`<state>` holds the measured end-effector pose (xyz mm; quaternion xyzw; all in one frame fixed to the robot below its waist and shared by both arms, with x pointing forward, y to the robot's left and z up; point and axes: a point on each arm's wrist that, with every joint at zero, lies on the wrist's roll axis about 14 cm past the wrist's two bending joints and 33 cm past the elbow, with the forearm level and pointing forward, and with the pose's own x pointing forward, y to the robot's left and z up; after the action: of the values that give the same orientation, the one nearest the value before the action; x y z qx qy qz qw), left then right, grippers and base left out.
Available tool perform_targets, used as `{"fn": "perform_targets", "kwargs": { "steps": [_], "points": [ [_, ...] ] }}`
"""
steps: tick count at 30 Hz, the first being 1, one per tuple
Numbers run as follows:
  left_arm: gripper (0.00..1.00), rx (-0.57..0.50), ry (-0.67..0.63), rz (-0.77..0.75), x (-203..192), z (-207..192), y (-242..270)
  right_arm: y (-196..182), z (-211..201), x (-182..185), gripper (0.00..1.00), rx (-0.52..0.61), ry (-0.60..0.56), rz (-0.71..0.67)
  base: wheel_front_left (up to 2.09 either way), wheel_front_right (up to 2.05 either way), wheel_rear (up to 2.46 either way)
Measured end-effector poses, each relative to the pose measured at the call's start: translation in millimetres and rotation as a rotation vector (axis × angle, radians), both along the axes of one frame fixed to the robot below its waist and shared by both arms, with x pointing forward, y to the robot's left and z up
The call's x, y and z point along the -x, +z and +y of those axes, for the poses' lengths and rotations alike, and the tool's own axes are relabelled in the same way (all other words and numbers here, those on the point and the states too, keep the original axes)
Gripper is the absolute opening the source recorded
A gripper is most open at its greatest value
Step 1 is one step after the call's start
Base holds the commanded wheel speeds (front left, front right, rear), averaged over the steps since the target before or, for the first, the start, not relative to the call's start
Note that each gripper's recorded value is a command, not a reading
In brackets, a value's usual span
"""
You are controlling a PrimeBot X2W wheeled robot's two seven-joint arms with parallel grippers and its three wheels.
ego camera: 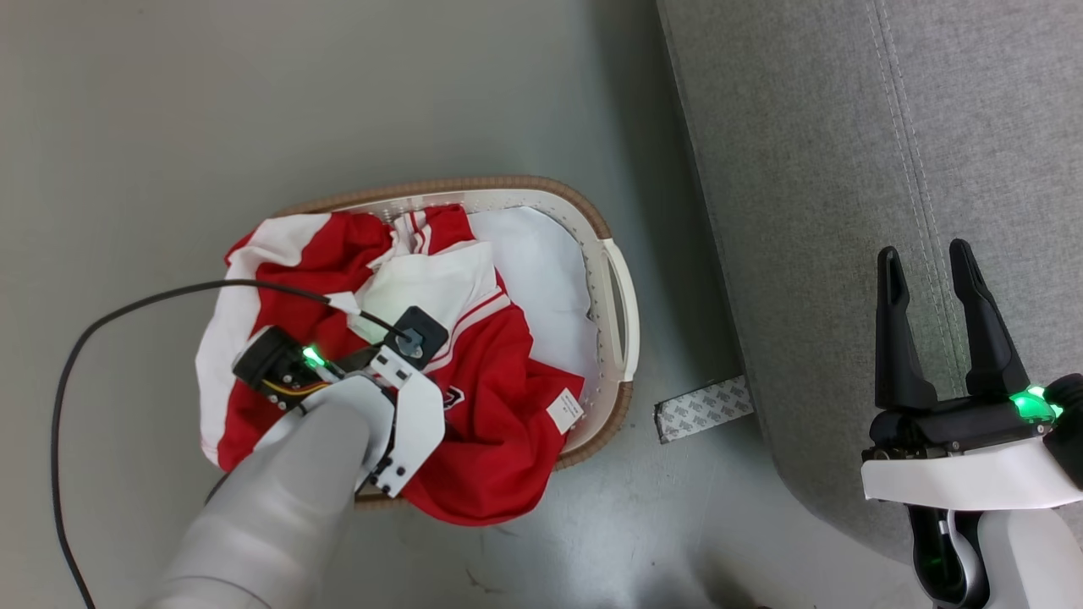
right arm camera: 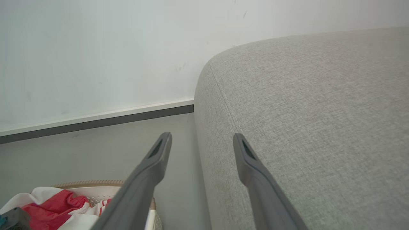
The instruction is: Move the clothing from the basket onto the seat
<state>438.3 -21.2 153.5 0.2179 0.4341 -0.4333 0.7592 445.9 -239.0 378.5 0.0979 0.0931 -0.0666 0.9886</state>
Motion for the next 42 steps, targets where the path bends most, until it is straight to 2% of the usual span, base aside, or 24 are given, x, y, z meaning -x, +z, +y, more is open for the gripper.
{"fn": "perform_targets", "kwargs": {
  "steps": [2,3,9,17,25,42],
  "points": [
    [1.0,-0.003,-0.006,0.018,4,0,-3,-2,0,0,1.0,0.001,0.0,0.006,0.0,0.0,0.0],
    [0.0,-0.005,-0.008,0.026,6,-1,-4,-3,0,0,1.0,0.001,0.0,0.007,0.0,0.0,0.0],
    [0.0,0.039,0.015,0.03,13,-4,8,4,1,0,1.0,-0.004,0.002,-0.009,0.0,0.0,0.0],
    [0.0,0.191,0.164,-0.041,5,-9,60,29,5,7,1.0,-0.013,0.004,-0.063,0.0,0.0,0.0],
    [0.0,0.402,0.244,-0.131,12,-31,151,55,13,38,1.0,-0.022,0.012,-0.098,0.0,0.0,0.0],
    [0.0,0.665,0.309,-0.516,11,-21,347,113,44,93,1.0,-0.059,0.089,-0.252,0.0,0.0,0.0]
  ]
}}
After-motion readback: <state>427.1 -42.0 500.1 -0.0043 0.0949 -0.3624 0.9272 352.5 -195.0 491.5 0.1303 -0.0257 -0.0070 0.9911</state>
